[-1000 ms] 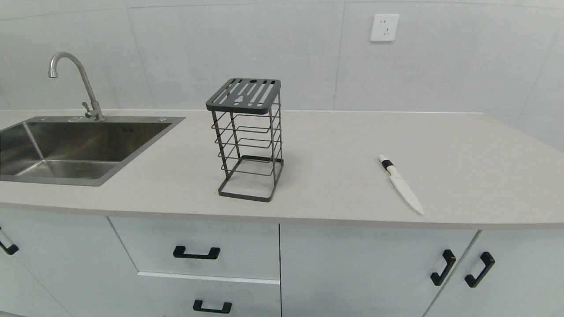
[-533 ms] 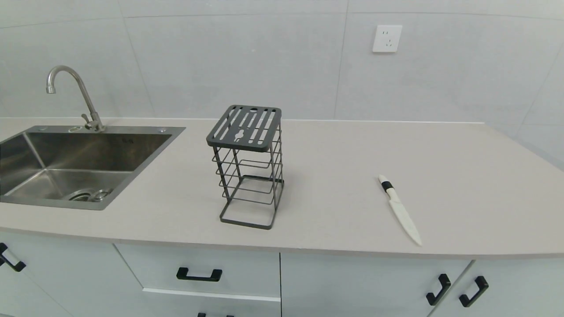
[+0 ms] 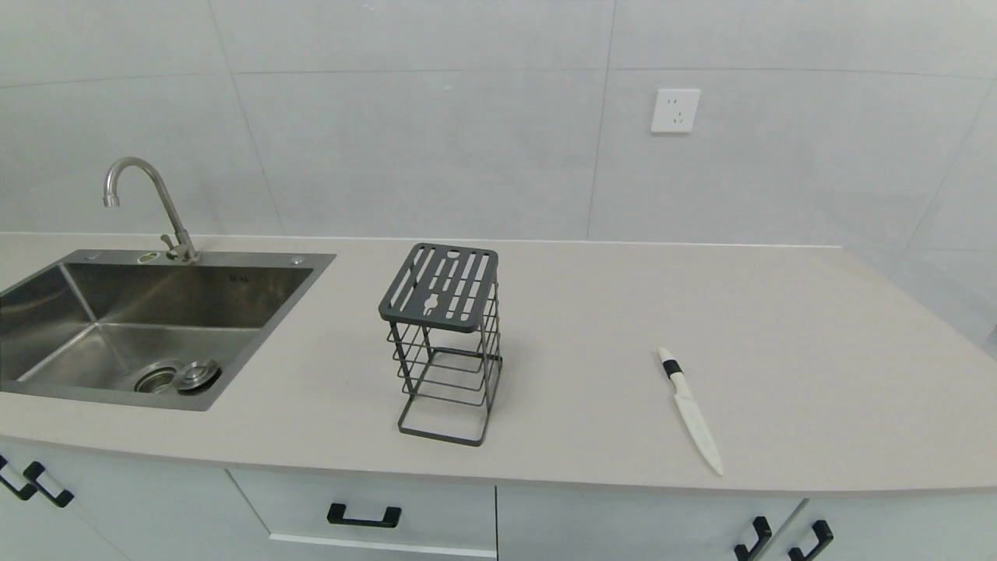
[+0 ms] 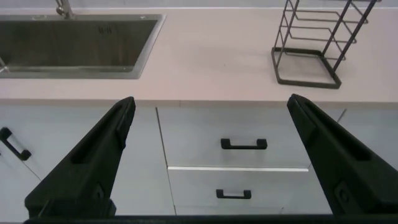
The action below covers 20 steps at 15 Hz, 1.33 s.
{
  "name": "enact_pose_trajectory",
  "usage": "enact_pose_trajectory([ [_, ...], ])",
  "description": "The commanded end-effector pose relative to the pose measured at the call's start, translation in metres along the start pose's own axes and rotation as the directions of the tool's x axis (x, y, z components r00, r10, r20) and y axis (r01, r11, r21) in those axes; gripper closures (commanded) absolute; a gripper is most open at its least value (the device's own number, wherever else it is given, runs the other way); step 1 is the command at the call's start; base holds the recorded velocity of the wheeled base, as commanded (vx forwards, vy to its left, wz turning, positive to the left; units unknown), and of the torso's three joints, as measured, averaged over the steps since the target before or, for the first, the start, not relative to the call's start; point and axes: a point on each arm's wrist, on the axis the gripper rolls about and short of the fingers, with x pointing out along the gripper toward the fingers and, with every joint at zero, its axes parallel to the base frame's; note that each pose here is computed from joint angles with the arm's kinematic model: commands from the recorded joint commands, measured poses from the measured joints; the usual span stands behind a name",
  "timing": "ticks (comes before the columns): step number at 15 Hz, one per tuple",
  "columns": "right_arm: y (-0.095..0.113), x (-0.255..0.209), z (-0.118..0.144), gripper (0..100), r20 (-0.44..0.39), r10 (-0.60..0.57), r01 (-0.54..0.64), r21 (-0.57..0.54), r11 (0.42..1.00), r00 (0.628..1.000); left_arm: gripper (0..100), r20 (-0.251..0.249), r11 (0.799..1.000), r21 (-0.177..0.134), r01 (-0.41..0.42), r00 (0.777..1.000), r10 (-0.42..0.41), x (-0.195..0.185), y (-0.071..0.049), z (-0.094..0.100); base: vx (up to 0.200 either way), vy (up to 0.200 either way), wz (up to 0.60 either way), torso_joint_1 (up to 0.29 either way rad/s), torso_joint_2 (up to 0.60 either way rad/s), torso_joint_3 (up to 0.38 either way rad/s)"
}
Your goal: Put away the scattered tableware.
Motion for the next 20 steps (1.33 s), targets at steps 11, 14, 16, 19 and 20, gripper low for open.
enact_pose_trajectory([
  [11,0.0000,0.0000,0.0000,0,0.000,-0.001,0.001,-0.001,1.000,1.000,0,-0.003,1.000,0.000,0.000,1.000,0.000,0.0001,0.0000,-0.0001,0.000,-0.055,0.00,0.155,-0.30,-0.146],
  [14,0.0000,0.0001,0.0000,0,-0.001,-0.001,0.001,-0.003,1.000,1.000,0,-0.003,1.000,0.000,0.000,1.000,0.000,0.0001,0.0000,-0.0001,0.000,0.000,0.00,0.000,0.00,0.000],
  [16,0.0000,0.0001,0.0000,0,-0.001,-0.001,0.001,-0.001,1.000,1.000,0,-0.001,1.000,0.000,0.000,1.000,0.000,0.0001,0.0000,0.0000,0.000,0.000,0.00,0.000,0.00,0.000],
  [19,-0.0001,0.0001,0.0000,0,-0.001,0.000,0.000,-0.004,1.000,1.000,0,-0.001,1.000,0.000,0.000,1.000,0.000,0.0001,0.0000,0.0000,0.000,0.000,0.00,0.000,0.00,0.000],
  [20,0.0000,0.0000,0.0003,0,-0.001,-0.001,0.001,-0.006,1.000,1.000,0,-0.001,1.000,0.000,0.002,1.000,-0.002,0.0001,0.0000,0.0000,0.000,0.000,0.00,0.000,0.00,0.000],
])
